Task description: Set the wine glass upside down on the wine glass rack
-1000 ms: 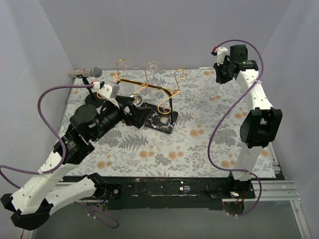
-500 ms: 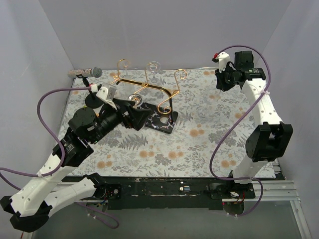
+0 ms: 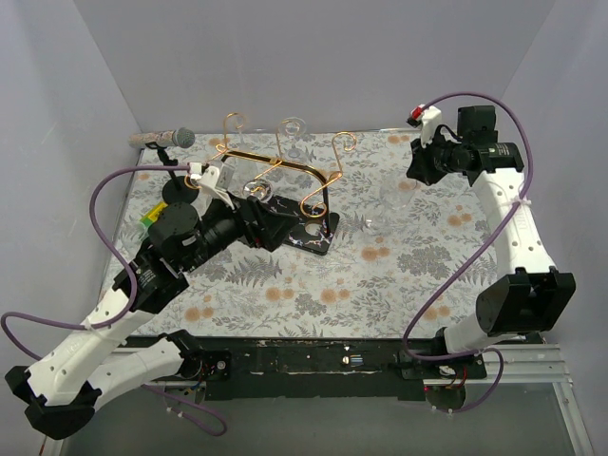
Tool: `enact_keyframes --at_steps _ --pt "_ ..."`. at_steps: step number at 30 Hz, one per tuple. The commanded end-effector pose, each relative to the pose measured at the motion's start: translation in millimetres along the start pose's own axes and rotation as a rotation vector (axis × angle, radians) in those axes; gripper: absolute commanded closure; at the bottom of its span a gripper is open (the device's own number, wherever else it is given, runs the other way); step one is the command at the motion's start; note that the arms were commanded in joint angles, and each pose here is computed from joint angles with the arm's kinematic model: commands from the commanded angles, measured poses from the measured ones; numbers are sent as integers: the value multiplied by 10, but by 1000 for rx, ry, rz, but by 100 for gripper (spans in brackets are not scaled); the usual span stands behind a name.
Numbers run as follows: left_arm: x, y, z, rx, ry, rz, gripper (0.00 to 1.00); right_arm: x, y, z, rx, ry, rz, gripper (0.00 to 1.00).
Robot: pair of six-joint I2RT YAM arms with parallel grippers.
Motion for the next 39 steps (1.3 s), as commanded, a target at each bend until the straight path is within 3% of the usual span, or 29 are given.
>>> enact_keyframes --at_steps 1,17,24,39 --pt "-46 -52 -24 5 -62 -36 2 193 75 -205 -88 73 -53 97" --pt "-97 -345 -231 142 -187 -132 2 503 -78 -478 -98 211 -88 98" --pt "-96 -592 -279 266 -240 -219 2 642 -160 -569 -108 281 -79 99" --pt "-75 -1231 -387 385 -244 -376 2 885 -200 -606 -143 469 -70 99"
Point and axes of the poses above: each gripper's point midway between its finger pads, its own z axis out along the fingers, its own x axis along the line the jaws close on, y = z × x, the point moved 10 cm from there along -z, back along the fingers, and after that the axes turned 8 degrees about z, right-handed, at the moved point
